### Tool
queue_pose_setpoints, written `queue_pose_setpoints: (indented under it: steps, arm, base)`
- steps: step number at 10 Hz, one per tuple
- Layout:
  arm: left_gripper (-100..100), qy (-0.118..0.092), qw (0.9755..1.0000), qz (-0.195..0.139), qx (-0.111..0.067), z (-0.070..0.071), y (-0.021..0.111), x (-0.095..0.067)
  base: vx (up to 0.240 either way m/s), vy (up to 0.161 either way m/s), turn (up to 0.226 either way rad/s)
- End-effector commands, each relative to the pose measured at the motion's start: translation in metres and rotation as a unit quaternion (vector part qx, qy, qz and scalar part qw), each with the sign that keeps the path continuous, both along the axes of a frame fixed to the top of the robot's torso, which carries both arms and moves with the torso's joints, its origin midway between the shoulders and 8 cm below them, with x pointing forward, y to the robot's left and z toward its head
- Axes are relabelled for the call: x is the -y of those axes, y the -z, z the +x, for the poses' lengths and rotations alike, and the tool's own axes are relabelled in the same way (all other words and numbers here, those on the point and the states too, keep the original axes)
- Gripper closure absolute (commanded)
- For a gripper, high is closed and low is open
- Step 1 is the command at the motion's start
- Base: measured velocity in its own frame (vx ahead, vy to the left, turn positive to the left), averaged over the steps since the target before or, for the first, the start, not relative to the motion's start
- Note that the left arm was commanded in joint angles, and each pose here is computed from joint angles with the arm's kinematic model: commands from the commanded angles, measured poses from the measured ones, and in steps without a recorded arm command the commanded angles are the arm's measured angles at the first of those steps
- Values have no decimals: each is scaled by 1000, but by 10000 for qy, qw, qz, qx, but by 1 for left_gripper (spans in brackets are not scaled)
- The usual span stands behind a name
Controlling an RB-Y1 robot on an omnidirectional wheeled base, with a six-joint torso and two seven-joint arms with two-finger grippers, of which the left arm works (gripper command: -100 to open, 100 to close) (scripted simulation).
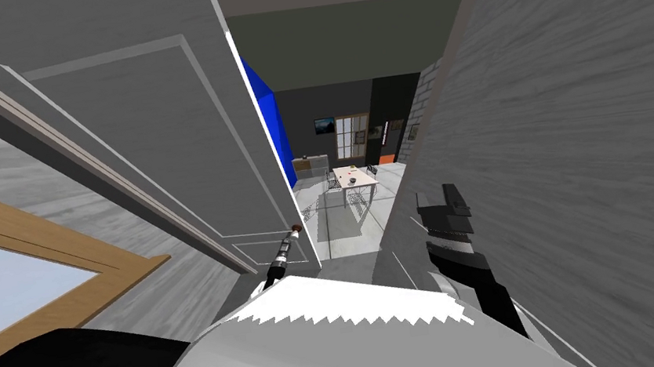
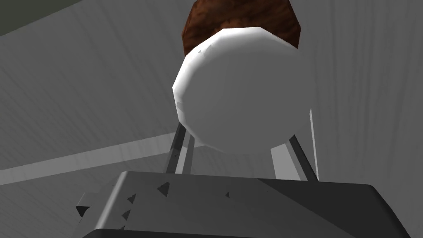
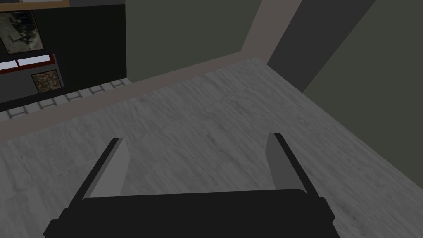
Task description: Pull the door open
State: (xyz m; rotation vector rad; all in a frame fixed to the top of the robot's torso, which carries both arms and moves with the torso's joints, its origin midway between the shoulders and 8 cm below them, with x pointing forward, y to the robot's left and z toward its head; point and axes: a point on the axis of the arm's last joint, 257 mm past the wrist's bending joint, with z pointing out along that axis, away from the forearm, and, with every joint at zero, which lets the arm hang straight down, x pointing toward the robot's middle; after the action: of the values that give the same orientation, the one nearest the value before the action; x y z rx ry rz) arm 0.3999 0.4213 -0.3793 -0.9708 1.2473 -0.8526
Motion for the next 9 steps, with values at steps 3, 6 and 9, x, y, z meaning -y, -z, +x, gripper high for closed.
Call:
queue_pose_setpoints:
  steps: [3,6,9]
  arm:
    - [100,62,9985,-543,52,3,3,12]
    - [100,22,9945,-1039,122,5,3,11]
    - [100,-20,9887,-1486,190,8,3,10]
  base:
    - [-45,22,-39]
    - [-44,14,-68]
    - [-49,27,-70]
